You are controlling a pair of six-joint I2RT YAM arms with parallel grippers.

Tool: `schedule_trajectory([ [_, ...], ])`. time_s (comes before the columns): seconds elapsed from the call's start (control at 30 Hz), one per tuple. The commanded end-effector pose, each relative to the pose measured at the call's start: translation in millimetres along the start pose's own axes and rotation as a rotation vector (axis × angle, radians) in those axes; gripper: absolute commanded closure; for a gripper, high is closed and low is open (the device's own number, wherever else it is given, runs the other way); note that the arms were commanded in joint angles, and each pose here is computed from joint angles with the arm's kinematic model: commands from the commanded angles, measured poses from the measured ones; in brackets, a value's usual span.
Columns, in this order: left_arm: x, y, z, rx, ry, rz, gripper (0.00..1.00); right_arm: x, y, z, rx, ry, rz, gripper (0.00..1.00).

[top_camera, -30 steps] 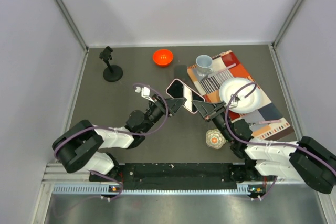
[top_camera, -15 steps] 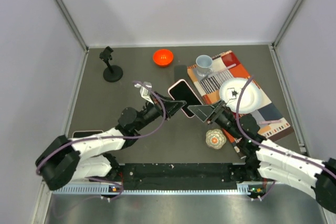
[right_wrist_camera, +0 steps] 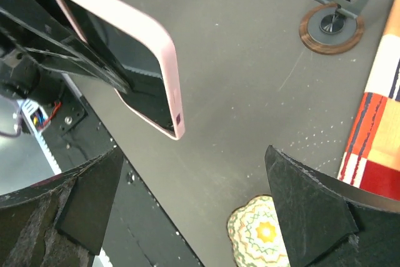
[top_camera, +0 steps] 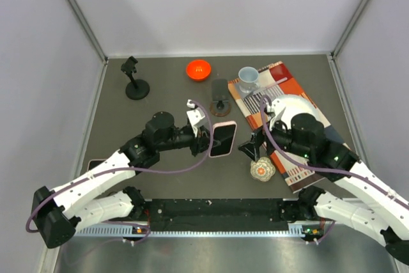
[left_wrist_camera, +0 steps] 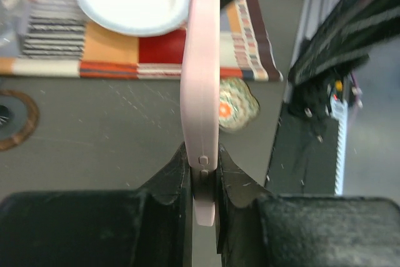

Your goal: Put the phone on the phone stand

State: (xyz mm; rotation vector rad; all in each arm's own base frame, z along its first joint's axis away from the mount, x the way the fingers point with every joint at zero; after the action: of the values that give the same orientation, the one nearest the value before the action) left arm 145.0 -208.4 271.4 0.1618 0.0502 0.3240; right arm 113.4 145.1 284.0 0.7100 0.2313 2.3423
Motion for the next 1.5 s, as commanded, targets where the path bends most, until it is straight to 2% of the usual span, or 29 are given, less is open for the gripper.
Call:
schedule_trajectory([
  [0.0,-11.6,9.3,18.6,0.008,-0.142,-0.222,1.00,19.2,21.6,23.0,0.078,0.176,0.164,0.06],
  [0.1,-17.1,11.9,20.2,0.005,-0.149,-0.293,1.00,31.4,14.6,37.6,0.142,0.203,0.259,0.20],
  [0.33,-23.7,13.6,12.6,0.031,-0.124,-0.389,1.00,41.3,-3.6,39.6,0.237,0.273,0.464,0.43],
  [0.6,-26.0,14.7,10.1,0.039,-0.121,-0.427,1.00,53.1,-23.9,33.1,0.314,0.307,0.586,0.55],
  [0.73,-25.9,13.6,6.9,0.056,-0.130,-0.451,1.00,52.9,-29.7,26.6,0.341,0.321,0.612,0.69],
  [0.9,-26.9,12.0,3.8,0.067,-0.112,-0.477,1.00,52.6,-27.2,25.9,0.329,0.337,0.621,0.71],
  [1.0,-26.8,11.8,5.1,0.063,-0.119,-0.480,1.00,51.8,-25.4,23.4,0.325,0.366,0.648,0.84],
  [1.03,-26.8,12.4,6.2,0.064,-0.119,-0.477,1.00,51.4,-24.4,23.2,0.316,0.381,0.651,1.00],
  [1.13,-27.5,14.1,13.3,0.046,-0.128,-0.476,1.00,46.5,-27.4,17.6,0.328,0.392,0.630,1.00],
  [1.17,-27.6,14.3,14.4,0.040,-0.124,-0.471,0.99,44.7,-28.4,16.4,0.323,0.408,0.619,1.00],
  [1.2,-25.4,14.8,15.7,0.037,-0.128,-0.423,0.90,41.2,-31.6,12.6,0.313,0.416,0.596,1.00],
  [1.23,-24.4,15.4,14.4,0.042,-0.121,-0.395,0.69,38.7,-32.8,11.8,0.292,0.427,0.568,1.00],
  [1.3,-22.0,20.9,16.6,0.039,-0.127,-0.309,0.50,28.9,-32.5,7.7,0.255,0.464,0.473,1.00],
  [1.33,-21.0,24.1,17.4,0.039,-0.131,-0.272,0.45,26.6,-31.4,8.2,0.237,0.481,0.448,1.00],
  [1.4,-20.7,36.5,24.0,0.027,-0.145,-0.185,0.44,21.5,-23.4,9.7,0.192,0.545,0.399,1.00],
  [1.43,-11.3,41.1,25.7,0.040,-0.141,-0.025,0.44,18.4,-20.6,12.1,0.168,0.564,0.356,1.00],
  [1.47,-7.3,46.6,27.7,0.037,-0.139,0.065,0.43,10.2,-17.5,16.2,0.137,0.595,0.243,1.00],
])
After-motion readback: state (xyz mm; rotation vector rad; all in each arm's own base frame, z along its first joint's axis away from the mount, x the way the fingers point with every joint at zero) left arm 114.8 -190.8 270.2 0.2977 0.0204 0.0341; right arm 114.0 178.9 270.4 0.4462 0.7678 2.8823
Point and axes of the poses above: each gripper's point midway between its finger pads, its own y axis back along the fingers, its own x axis along the line the jaws close on, z = x × y, the point moved 10 cm from there along y, back along the fingers, and after that the axes turned 10 degrees about -y, right-handed, at the moved point
